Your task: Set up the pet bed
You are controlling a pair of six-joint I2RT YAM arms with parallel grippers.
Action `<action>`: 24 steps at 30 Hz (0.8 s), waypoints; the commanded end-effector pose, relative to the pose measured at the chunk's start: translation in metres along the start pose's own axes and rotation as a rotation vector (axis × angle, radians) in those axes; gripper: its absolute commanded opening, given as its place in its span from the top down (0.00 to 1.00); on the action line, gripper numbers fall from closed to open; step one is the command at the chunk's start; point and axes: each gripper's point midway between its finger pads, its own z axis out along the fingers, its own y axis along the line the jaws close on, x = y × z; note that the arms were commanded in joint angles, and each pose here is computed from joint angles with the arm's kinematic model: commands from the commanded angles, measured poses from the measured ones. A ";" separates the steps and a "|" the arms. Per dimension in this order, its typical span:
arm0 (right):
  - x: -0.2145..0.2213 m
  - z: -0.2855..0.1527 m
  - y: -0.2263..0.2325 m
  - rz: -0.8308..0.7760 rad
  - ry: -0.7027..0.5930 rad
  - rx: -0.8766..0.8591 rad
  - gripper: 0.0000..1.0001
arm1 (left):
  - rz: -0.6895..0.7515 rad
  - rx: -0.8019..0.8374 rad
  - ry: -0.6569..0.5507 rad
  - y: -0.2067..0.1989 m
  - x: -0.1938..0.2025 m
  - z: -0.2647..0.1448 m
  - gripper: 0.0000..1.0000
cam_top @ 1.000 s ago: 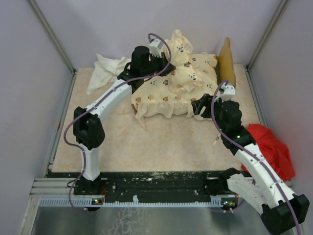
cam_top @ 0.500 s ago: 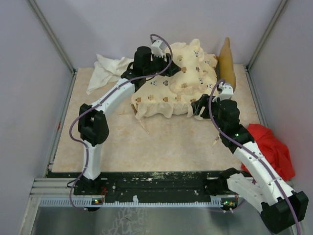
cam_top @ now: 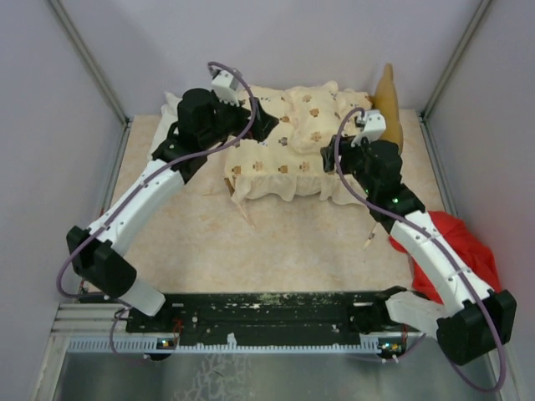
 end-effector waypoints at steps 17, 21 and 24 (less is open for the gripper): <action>-0.015 0.139 -0.029 -0.208 0.073 0.202 0.22 | 0.062 -0.078 0.241 0.030 0.155 -0.119 0.00; 0.002 0.156 -0.030 -0.225 0.154 0.201 0.34 | 0.068 -0.128 0.274 0.039 0.158 -0.120 0.00; -0.007 0.153 -0.038 -0.234 0.148 0.251 0.74 | 0.091 -0.158 0.274 0.044 0.154 -0.123 0.00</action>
